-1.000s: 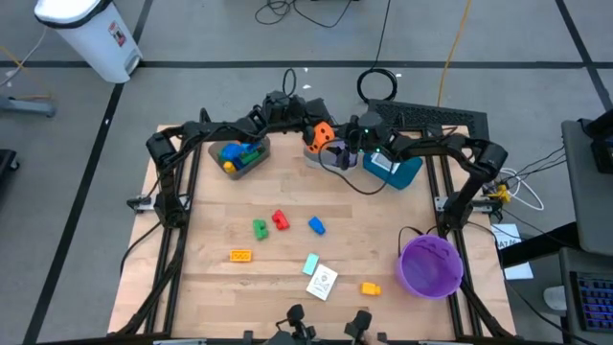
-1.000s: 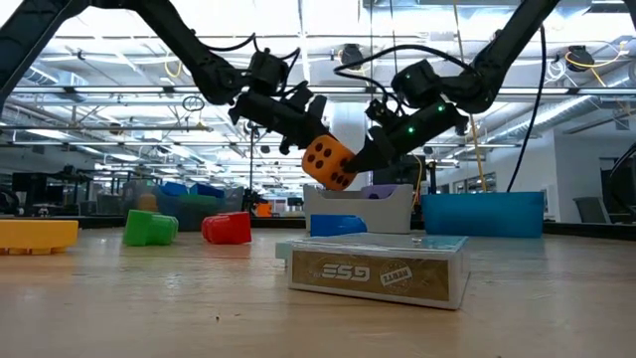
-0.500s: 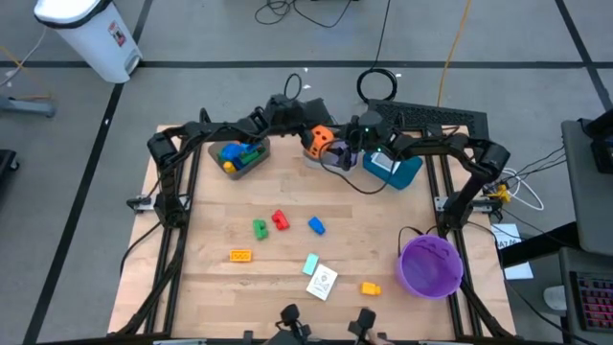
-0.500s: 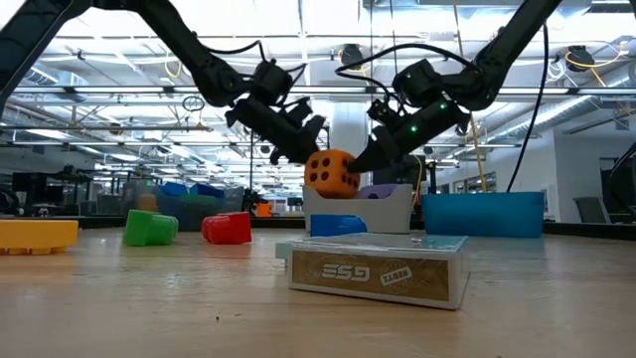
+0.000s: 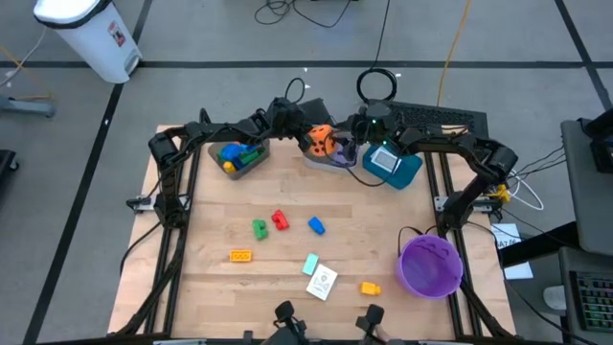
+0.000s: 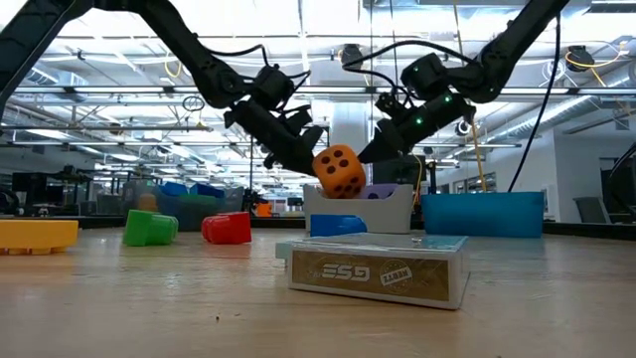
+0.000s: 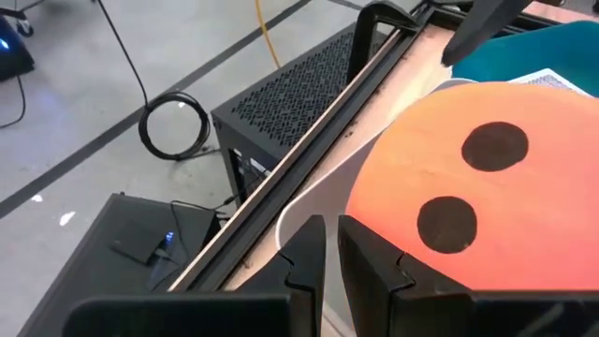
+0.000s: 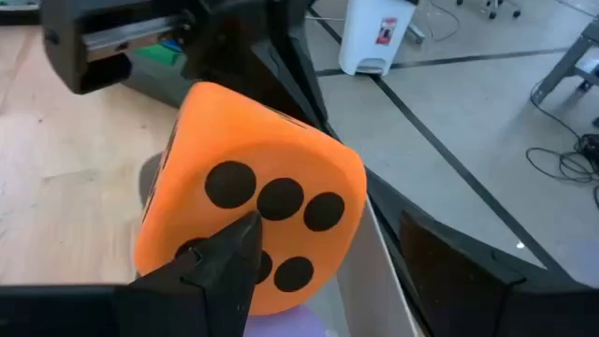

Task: Pick & Place Toys
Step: Put the orange dice into the gray bin

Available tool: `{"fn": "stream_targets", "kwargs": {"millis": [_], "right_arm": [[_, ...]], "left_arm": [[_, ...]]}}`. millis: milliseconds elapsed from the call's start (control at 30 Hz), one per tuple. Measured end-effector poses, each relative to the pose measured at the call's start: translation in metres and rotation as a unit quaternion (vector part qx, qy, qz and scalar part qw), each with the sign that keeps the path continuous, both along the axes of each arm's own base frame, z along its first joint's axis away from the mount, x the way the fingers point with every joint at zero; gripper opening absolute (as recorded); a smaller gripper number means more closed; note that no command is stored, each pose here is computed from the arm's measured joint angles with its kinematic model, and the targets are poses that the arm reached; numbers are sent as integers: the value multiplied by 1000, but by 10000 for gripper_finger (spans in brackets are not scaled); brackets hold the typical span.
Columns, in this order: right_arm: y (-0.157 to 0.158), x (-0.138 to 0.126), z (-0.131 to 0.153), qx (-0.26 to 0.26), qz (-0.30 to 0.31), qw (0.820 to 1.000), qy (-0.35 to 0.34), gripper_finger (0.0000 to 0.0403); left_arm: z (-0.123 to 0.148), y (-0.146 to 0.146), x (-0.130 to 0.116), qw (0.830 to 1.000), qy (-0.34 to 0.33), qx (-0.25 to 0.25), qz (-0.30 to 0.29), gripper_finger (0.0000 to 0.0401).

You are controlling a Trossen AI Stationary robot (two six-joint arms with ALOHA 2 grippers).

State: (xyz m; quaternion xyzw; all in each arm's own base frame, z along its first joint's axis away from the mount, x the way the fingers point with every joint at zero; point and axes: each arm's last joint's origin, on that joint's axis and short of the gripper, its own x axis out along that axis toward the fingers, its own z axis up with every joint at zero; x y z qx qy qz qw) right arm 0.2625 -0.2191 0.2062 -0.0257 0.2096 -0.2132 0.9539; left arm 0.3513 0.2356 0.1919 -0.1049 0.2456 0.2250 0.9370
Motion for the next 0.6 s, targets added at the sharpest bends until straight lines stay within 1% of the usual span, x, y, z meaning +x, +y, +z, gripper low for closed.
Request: {"fn": "stream_targets", "kwargs": {"millis": [167, 367, 467, 600], "right_arm": [[0, -1, -2, 4, 2, 1000, 4, 242], [1, -1, -4, 11, 3, 1000, 13, 242], [1, -1, -5, 12, 4, 1000, 15, 242], [1, -1, -5, 11, 4, 1000, 16, 242]], "left_arm": [[1, 2, -1, 1000, 0, 10, -2, 42], [7, 8, -4, 1000, -16, 18, 4, 42], [12, 9, -5, 999, -25, 26, 4, 42], [27, 7, -8, 998, -36, 45, 5, 42]]}}
